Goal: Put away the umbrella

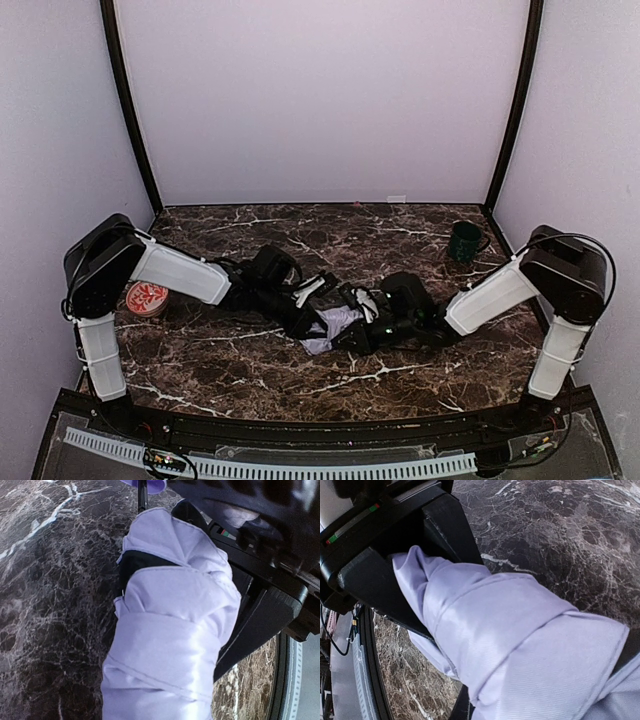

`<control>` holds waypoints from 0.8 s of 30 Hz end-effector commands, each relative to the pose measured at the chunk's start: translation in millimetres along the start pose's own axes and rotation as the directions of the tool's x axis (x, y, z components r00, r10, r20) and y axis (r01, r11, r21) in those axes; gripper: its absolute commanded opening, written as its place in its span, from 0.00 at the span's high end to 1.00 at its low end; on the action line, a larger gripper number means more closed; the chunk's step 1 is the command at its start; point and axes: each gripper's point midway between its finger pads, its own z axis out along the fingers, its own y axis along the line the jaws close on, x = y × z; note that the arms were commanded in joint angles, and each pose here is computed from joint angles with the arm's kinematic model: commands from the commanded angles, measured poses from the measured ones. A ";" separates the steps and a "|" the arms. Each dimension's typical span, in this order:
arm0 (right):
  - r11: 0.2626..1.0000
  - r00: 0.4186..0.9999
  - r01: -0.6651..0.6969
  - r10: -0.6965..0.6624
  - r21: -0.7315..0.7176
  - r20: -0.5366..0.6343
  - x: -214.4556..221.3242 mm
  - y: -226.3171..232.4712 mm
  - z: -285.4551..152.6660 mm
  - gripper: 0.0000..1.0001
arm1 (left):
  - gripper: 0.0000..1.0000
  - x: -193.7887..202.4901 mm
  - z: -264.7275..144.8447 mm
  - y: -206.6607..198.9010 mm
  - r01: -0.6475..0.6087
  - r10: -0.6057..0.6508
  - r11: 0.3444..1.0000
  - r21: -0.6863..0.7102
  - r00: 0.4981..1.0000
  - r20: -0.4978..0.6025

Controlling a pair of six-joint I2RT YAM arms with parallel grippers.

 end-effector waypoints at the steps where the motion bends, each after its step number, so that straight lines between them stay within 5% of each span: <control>1: 0.989 0.973 -0.040 0.071 0.144 -0.219 65.3 -47.3 -3.5 1.00 | 1.00 44.5 -0.3 39.2 0.032 -0.048 0.991 -0.131 0.992 -0.120; 10: 0.963 0.973 0.041 0.023 0.266 -0.230 50.4 -65.5 -30.6 1.00 | 1.00 65.8 -3.9 48.4 -0.009 -0.032 0.984 -0.180 0.975 -0.221; 18: 0.939 0.982 0.044 0.021 0.341 -0.186 38.4 -85.1 -20.0 1.00 | 1.00 55.7 -0.8 30.8 -0.018 0.003 0.996 -0.083 0.983 -0.185; 21: 0.917 0.995 0.030 0.009 0.399 -0.095 16.2 -91.1 -23.7 0.83 | 1.00 57.0 2.5 19.0 -0.035 0.027 0.999 -0.035 0.982 -0.188; 24: 0.909 1.000 0.011 -0.010 0.417 -0.003 -8.2 -89.0 -25.2 0.77 | 1.00 65.1 6.5 19.7 -0.010 0.002 0.999 -0.041 0.978 -0.211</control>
